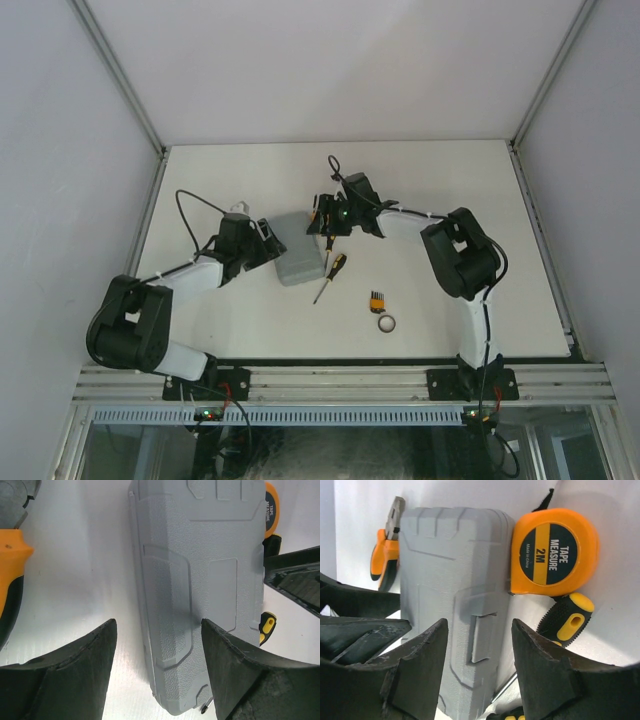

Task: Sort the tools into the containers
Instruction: Move the storage box to the center of the board.

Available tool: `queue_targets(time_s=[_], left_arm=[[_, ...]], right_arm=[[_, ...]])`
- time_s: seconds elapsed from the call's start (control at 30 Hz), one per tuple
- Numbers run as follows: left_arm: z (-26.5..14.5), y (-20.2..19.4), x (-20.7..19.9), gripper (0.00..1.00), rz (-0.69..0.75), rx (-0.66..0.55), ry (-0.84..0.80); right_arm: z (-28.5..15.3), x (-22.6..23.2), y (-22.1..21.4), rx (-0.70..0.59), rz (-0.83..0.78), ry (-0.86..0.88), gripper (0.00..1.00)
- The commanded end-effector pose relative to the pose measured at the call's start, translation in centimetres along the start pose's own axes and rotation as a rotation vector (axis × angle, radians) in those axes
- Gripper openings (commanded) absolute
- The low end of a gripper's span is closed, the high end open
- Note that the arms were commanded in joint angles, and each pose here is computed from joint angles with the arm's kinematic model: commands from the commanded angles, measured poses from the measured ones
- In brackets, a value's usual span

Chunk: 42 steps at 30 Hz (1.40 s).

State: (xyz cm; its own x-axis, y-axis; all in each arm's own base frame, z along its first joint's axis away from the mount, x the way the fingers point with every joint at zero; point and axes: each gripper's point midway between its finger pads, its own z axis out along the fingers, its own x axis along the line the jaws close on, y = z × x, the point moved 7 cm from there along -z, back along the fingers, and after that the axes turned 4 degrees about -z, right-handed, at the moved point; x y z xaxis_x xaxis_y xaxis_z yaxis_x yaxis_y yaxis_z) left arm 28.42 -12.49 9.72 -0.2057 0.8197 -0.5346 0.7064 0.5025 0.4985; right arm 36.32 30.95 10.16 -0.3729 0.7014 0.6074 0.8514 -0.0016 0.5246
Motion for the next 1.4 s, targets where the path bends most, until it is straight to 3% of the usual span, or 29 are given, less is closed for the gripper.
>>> queue_targets(time_s=[0.0,0.47,1.0,1.17,1.37], left_arm=[[0.2,1.2,-0.8,0.72,0.004,-0.05,-0.042],[0.4,0.5,-0.5,0.71,0.022,-0.033,-0.062],[-3.3,-4.3,2.4,0.7,0.026,0.019,-0.052],[-4.8,-4.5,3.2,0.71,0.025,-0.023,-0.012],[-7.0,-2.8,3.0,0.83,0.021,-0.124,0.044]], right_arm=[[0.5,0.9,0.7,0.0,-0.027,0.03,0.53],[1.1,2.2,-2.2,0.07,-0.045,0.082,0.37],[-1.6,3.9,-8.4,0.097,-0.055,0.029,0.36],[-3.0,4.8,-8.1,0.067,-0.084,0.009,0.42],[-5.6,5.7,-6.1,-0.015,-0.131,-0.021,0.59]])
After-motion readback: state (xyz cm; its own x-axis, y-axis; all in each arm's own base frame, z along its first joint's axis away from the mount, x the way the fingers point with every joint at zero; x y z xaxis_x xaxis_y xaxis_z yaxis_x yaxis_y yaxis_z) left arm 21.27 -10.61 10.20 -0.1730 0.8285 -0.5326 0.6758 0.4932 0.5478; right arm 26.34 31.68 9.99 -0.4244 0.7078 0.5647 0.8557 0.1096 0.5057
